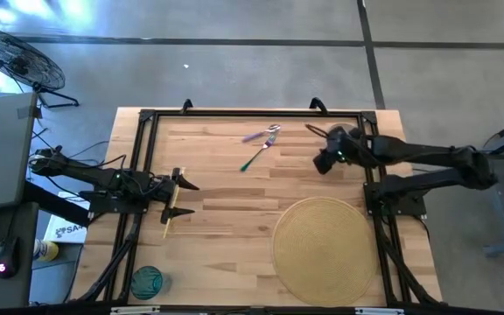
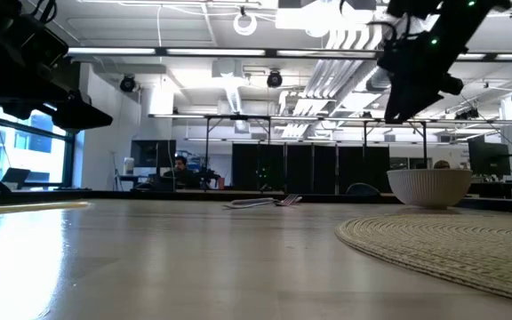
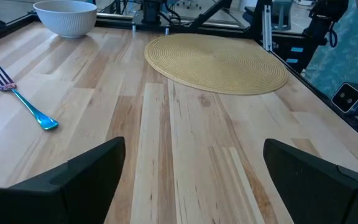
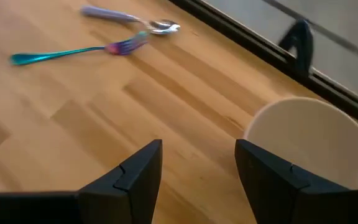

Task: Pick & Place Utensil
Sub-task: Put the white bowl on the table placemat

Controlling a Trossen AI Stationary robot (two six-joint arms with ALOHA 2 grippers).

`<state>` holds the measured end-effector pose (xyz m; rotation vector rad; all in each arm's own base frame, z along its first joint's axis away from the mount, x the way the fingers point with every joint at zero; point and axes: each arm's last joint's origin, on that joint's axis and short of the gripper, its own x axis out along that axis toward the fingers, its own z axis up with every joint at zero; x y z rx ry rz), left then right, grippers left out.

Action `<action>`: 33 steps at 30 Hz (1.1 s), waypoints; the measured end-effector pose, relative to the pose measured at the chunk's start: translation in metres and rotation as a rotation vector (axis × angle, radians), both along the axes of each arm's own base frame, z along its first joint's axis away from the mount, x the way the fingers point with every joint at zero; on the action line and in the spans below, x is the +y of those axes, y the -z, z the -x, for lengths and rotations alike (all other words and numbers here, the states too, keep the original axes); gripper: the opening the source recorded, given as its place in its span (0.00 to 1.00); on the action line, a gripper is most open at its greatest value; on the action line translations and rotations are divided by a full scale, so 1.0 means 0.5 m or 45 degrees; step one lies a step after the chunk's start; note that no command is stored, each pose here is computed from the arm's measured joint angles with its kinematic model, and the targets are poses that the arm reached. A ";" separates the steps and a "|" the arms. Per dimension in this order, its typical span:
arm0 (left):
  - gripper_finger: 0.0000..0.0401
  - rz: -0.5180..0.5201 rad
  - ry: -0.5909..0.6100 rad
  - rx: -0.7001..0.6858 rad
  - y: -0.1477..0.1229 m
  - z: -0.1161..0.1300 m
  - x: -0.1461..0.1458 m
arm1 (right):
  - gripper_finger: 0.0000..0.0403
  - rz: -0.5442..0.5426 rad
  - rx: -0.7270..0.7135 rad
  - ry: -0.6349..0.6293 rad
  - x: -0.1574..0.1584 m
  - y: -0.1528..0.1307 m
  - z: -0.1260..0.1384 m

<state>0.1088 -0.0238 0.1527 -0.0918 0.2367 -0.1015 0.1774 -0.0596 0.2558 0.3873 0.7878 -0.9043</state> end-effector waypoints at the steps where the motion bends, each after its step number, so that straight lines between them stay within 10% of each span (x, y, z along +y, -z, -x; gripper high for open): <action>1: 0.94 0.000 0.000 0.000 0.000 0.000 0.000 | 0.49 -0.027 0.013 0.035 -0.009 0.002 -0.003; 16: 0.94 0.000 0.000 0.000 0.000 0.000 0.000 | 0.52 -0.348 0.209 0.305 -0.110 0.073 0.003; 33: 0.94 0.000 0.000 0.000 0.000 0.000 0.000 | 0.44 -0.410 0.372 0.344 -0.145 0.139 -0.022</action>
